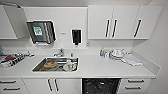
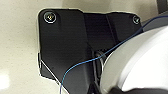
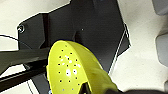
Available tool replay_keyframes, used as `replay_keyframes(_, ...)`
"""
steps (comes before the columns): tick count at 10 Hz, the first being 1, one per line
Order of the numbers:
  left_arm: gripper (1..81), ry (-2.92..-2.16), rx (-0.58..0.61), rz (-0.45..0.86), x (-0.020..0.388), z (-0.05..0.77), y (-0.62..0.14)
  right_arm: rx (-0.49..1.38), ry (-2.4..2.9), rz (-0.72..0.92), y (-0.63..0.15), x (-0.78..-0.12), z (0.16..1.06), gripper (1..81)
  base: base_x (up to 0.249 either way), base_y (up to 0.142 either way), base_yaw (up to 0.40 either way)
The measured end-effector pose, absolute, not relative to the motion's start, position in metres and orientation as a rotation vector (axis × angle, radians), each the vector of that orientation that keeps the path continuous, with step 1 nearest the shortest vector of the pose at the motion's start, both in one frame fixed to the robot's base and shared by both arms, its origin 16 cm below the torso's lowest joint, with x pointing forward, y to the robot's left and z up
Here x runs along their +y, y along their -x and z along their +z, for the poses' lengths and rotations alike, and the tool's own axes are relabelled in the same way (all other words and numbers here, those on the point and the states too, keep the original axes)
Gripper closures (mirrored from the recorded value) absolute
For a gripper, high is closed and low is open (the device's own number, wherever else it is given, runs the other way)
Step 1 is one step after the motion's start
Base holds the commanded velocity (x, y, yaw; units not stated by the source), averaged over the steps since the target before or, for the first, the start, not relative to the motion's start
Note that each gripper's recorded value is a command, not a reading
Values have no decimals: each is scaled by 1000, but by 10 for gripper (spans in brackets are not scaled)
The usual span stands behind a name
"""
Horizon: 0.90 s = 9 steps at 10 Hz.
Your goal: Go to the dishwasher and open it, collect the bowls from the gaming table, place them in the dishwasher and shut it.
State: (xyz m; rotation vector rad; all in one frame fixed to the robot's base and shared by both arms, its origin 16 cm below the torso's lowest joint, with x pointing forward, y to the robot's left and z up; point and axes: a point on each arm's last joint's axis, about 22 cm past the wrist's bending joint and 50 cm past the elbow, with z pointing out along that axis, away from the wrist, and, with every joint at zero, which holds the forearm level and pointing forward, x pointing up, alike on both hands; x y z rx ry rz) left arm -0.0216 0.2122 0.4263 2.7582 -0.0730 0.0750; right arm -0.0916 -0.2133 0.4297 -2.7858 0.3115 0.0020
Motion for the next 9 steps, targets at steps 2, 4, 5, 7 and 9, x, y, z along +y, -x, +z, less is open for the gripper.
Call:
replay_keyframes(2, 811, -2757, -73, 79, 212, 426, 19, 312, 2785, 4, 92, -213, 430, 811, 0, 0, 0)
replay_keyframes(4, 811, -2758, -73, 74, 213, 426, 22, 313, 2781, 5, 92, -212, 430, 811, 0, 0, 0)
replay_keyframes(5, 811, -2759, -73, 72, 213, 426, 23, 314, 2778, 6, 94, -211, 431, 811, 0, 0, 0)
replay_keyframes(7, 811, -2757, -70, 66, 213, 426, 26, 317, 2763, 17, 97, -208, 434, 811, 0, 0, 0)
replay_keyframes(9, 811, -2760, -56, -8, 216, 425, 49, 332, 2742, 89, 118, -206, 442, 811, 0, 0, 0)
